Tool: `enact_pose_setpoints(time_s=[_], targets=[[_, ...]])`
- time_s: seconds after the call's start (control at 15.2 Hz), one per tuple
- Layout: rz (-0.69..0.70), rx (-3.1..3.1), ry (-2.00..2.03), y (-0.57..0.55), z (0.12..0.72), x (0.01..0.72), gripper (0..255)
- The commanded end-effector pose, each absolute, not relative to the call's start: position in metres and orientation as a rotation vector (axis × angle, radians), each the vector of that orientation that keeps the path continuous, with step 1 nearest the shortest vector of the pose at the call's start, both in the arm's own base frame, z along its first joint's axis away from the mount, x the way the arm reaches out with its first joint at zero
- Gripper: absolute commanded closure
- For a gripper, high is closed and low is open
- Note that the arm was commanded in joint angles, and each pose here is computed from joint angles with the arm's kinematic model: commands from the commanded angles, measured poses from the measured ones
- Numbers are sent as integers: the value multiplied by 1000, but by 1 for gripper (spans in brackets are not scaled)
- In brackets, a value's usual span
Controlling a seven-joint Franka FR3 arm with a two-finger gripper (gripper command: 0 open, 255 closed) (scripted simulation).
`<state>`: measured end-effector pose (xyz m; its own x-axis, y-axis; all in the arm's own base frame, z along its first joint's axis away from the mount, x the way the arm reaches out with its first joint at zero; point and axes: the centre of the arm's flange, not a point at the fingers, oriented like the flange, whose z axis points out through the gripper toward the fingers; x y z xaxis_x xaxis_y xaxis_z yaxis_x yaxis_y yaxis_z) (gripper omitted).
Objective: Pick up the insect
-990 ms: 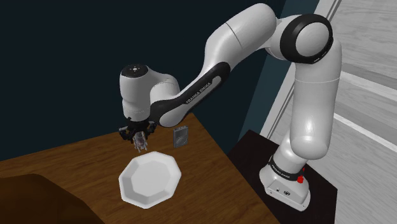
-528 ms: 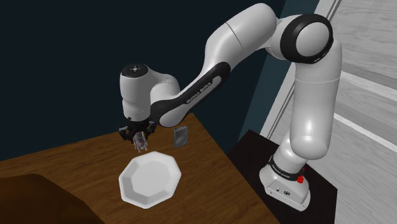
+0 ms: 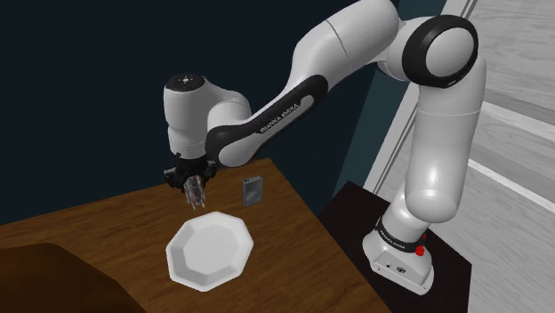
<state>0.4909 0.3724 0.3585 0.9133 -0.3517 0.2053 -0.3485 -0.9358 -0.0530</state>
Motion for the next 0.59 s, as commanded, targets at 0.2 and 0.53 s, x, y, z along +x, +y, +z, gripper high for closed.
enact_pose_setpoints(time_s=[0.2, 0.53], targets=[[-332, -3058, 559, 372, 385, 490, 255], [-332, -3058, 559, 372, 402, 490, 255]])
